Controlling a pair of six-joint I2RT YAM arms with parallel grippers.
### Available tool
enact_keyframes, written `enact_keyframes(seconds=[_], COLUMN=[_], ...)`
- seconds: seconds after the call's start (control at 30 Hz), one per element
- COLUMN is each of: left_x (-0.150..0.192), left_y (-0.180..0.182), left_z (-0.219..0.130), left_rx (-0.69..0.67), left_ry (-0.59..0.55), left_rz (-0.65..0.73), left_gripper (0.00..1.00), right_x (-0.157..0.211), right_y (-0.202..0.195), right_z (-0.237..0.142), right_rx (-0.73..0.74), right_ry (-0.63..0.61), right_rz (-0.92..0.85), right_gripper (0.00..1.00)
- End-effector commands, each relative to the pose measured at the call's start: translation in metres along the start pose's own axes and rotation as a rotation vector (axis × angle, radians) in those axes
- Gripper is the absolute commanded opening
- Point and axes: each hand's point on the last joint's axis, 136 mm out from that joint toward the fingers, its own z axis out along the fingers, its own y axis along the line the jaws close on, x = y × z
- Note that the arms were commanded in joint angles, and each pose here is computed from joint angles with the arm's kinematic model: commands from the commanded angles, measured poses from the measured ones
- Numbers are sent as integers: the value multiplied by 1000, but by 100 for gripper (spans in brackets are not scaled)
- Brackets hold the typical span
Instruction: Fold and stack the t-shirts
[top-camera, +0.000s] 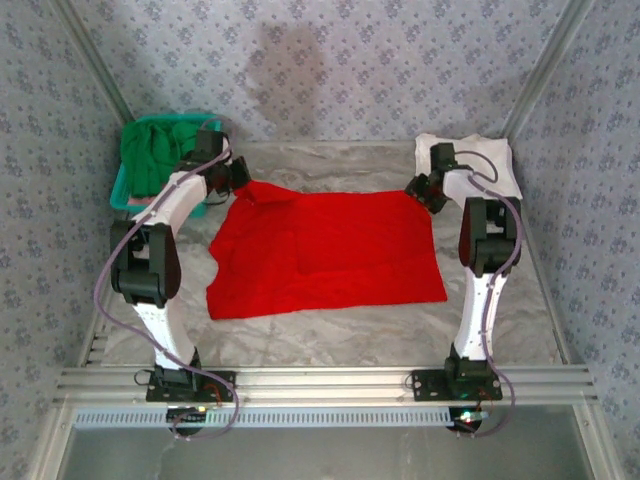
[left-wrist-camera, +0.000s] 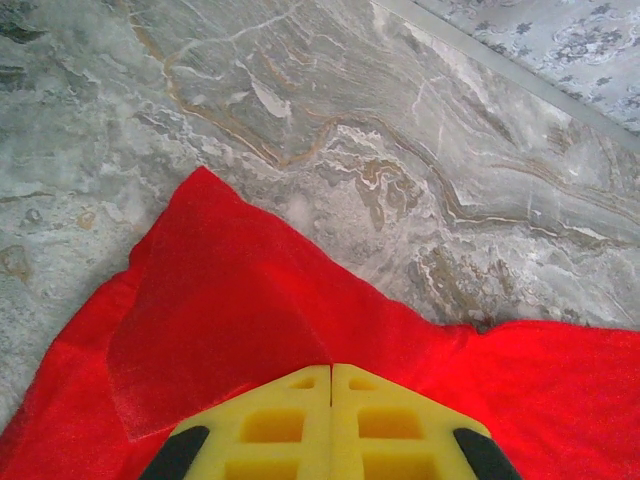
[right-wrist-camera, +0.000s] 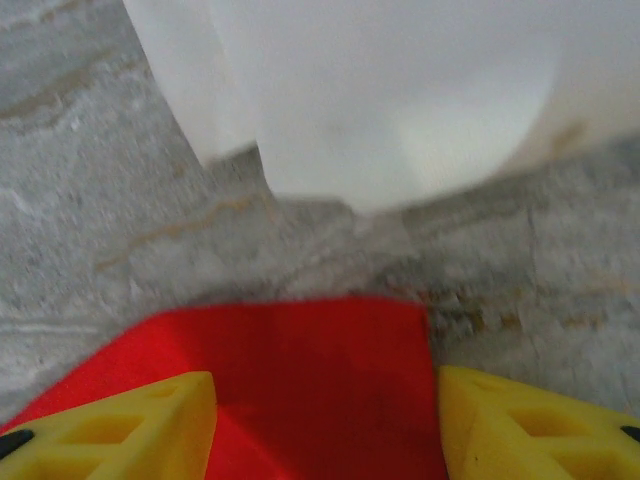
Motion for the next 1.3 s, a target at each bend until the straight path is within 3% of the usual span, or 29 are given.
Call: enact_keyframes(seconds=[0.0,0.37,0.67,0.87,0.97,1.07,1.13,1.27], left_x=[-13,-14,-14,-18,-20,-21,-21,-19], left_y=[-15,-16,-16,-14,-10,0,10,21], left_z=[-18,-24,-18,-22,-28,-35,-40,-48], left_rx=[57,67,75,65,48,18,3,-25], left_ry=[-48,-53,-46,-59,-69,-82,-92,-97], left_rz=[29,33,26,29,33,30,19,20], left_gripper=[0,0,0,0,0,0,0,0], right_x=[15,-1,-22,-26,-26,-27,-28,-34], right_y=[-13,19,12,18,25,31,35,38], right_z=[-10,-7,17,12,-2,-20,-31,-47], right_rx=[71,-136,-123,-135,-137,-135,-134,-98], right_ry=[25,17,0,-3,-31,-55,-75,-141], right_rz=[37,63,40,33,-25,-57,-86,-172], right_gripper=[63,59,55,32,17,10,0,0])
